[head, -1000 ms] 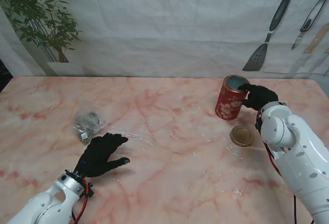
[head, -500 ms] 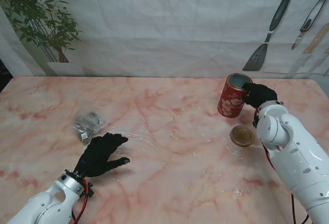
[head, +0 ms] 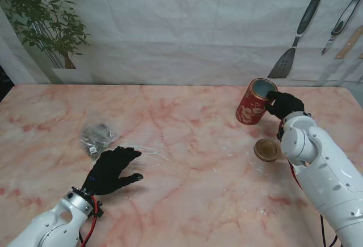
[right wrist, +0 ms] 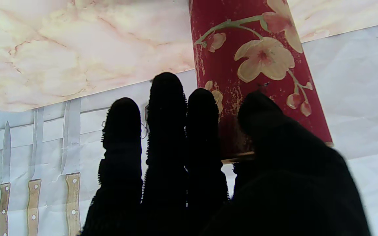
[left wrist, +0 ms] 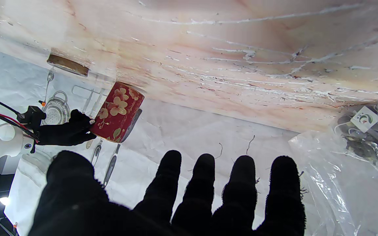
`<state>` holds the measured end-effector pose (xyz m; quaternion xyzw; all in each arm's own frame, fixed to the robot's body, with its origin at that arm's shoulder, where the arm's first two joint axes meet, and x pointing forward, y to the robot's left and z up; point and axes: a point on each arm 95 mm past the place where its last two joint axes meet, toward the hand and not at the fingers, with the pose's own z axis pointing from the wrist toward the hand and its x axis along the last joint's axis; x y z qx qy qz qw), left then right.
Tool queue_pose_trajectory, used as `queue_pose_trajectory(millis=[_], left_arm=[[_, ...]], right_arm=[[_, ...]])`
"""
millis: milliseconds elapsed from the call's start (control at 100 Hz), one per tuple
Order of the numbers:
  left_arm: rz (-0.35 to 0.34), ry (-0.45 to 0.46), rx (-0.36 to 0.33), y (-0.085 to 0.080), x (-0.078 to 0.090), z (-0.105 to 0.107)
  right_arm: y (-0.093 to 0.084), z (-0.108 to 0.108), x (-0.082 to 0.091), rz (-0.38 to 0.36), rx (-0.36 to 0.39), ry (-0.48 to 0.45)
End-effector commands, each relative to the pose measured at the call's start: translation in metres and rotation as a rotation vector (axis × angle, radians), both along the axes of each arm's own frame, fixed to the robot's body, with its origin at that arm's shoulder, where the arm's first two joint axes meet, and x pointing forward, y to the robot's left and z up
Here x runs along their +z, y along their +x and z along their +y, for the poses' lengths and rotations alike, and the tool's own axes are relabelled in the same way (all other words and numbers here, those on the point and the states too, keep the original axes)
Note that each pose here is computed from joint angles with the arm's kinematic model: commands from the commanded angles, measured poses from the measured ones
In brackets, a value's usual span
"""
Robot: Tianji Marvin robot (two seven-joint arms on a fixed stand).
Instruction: Insert tea bags into the tea bag box
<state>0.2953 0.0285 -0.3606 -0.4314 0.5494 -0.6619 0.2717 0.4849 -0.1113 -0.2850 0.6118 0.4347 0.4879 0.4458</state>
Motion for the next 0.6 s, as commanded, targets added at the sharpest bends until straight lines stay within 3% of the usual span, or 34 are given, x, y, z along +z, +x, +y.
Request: queue_pose_trajectory(millis=[0,590], left_arm=[[0.009,0.002,-0.007,0.0,0.0,-0.001],[0.01,0.002,-0.007,0.001,-0.001,-0.001]], right_arm=[[-0.001,0.004,0.001,0.011,0.018,-0.003],[-0.001,0.013,0.02,-0.033,0.073,-0.018]])
